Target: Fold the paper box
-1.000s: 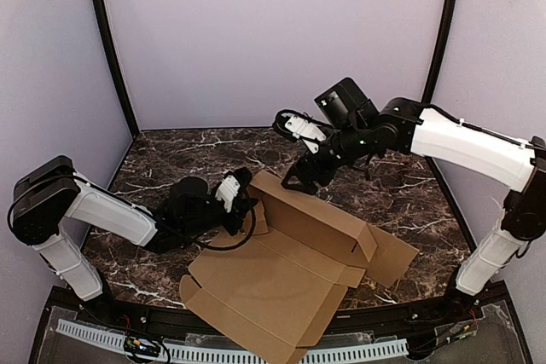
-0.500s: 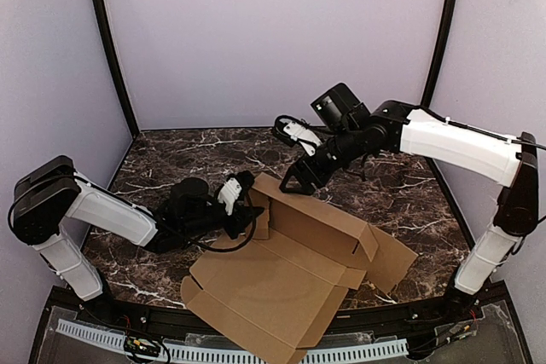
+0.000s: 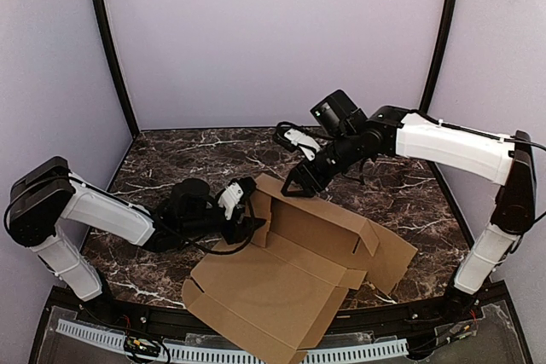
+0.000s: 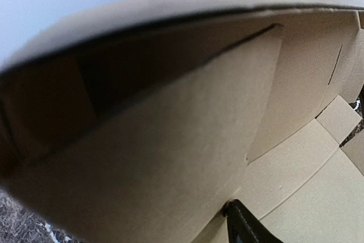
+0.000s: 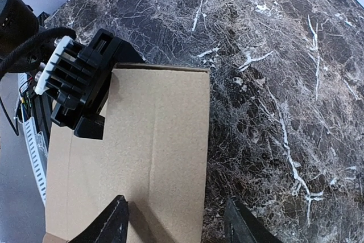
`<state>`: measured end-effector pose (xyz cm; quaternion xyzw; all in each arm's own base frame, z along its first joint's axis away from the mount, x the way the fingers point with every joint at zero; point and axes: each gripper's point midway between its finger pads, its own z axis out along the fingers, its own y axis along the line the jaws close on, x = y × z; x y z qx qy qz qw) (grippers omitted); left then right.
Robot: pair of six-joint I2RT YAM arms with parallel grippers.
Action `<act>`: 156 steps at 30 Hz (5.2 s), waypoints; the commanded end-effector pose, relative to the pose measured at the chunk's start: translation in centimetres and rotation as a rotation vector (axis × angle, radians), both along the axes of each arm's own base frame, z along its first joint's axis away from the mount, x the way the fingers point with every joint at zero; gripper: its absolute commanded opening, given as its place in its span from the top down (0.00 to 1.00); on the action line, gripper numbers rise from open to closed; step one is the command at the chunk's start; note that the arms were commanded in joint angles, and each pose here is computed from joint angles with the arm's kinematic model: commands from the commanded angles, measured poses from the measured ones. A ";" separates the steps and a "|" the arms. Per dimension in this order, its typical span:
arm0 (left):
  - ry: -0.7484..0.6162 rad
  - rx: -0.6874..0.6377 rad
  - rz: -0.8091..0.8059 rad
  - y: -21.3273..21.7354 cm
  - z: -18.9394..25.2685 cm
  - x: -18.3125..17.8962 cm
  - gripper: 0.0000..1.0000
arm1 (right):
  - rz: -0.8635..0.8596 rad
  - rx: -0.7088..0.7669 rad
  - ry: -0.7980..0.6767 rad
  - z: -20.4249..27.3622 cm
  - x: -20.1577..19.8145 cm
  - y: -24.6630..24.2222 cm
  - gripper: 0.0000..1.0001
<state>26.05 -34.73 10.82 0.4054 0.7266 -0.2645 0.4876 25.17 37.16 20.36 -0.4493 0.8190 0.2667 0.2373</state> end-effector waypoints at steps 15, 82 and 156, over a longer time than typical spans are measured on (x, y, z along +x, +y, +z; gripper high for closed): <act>0.128 0.168 -0.053 0.9 -5.7 -1.9 0.36 | 0.015 0.012 0.039 -1.9 -0.4 0.1 0.48; -0.044 -0.029 0.273 1.8 -4.7 4.0 0.98 | -0.024 -0.009 0.135 -6.6 -3.6 0.1 0.59; -0.065 -0.313 -0.019 -1.7 1.6 4.2 0.99 | -0.094 0.124 0.023 -1.3 -0.7 2.0 0.43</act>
